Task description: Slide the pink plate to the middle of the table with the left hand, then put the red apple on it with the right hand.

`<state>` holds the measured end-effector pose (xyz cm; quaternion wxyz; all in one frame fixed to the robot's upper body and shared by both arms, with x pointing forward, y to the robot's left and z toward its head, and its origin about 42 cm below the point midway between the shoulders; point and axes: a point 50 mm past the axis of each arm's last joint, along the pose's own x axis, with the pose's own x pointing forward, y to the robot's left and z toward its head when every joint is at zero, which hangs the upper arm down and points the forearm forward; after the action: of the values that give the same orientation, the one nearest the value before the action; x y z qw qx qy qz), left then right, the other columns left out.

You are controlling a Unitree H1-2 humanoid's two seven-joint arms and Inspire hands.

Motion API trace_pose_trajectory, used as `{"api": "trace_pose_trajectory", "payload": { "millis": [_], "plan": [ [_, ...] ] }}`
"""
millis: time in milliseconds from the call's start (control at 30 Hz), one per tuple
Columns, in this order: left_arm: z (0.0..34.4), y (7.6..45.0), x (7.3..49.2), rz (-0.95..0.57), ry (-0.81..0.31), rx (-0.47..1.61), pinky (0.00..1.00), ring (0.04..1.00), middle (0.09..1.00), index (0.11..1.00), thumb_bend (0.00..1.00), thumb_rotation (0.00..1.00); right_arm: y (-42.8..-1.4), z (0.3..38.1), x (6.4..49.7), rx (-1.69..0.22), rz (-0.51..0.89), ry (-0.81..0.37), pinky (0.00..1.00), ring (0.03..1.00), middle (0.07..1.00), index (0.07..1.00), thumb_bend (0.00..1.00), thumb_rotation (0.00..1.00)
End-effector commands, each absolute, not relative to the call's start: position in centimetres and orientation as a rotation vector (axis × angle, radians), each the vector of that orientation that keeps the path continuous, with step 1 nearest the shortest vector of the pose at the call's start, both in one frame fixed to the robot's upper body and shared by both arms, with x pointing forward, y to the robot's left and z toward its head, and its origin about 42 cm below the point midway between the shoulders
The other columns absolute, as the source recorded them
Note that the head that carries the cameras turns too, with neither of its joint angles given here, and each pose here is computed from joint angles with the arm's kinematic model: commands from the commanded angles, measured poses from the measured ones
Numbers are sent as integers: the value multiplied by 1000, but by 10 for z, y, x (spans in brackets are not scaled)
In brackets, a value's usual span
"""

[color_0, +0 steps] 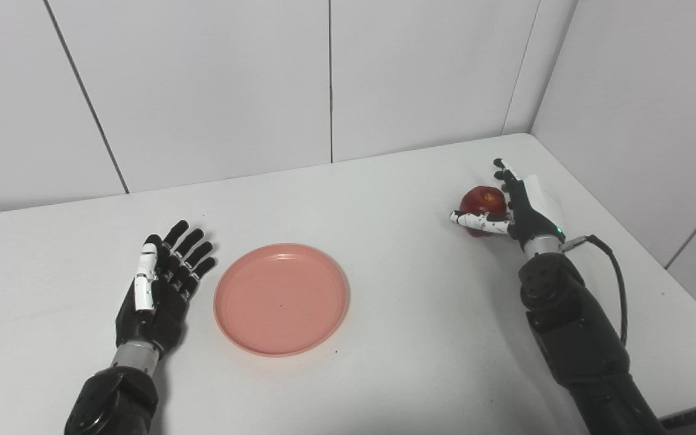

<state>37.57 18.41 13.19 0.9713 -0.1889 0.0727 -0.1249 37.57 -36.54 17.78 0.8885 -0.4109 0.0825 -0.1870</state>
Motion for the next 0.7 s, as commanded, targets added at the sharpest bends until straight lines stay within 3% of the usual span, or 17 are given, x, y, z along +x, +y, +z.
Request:
{"api": "trace_pose_trajectory", "payload": {
  "millis": [0, 67, 233, 500, 533, 567, 667],
  "plan": [
    [119, 185, 369, -232, 228, -374, 863, 864, 878, 869, 372, 1000, -368, 203, 387, -849, -443, 96, 511, 653, 718, 866, 957, 354],
    [119, 185, 369, -231, 229, -373, 859, 864, 878, 868, 371, 1000, -369, 202, 388, -842, -440, 90, 578, 707, 760, 846, 943, 328],
    [118, 184, 369, -231, 230, -373, 857, 862, 876, 866, 371, 1000, -371, 200, 388, -825, -435, 59, 620, 715, 750, 784, 907, 256],
    [118, 185, 369, -232, 231, -382, 869, 865, 878, 868, 378, 1000, -373, 195, 390, -831, -428, 22, 476, 540, 593, 604, 815, 107],
    [118, 184, 368, -233, 230, -382, 869, 866, 878, 868, 379, 1000, -373, 193, 391, -832, -424, 13, 457, 520, 573, 548, 671, 123],
    [118, 184, 368, -234, 230, -381, 870, 867, 879, 869, 380, 1000, -373, 192, 391, -833, -422, 9, 441, 505, 557, 519, 598, 130],
    [118, 184, 368, -235, 232, -384, 873, 870, 881, 872, 378, 1000, -374, 190, 392, -841, -418, -6, 408, 479, 522, 487, 523, 134]
  ]
}}
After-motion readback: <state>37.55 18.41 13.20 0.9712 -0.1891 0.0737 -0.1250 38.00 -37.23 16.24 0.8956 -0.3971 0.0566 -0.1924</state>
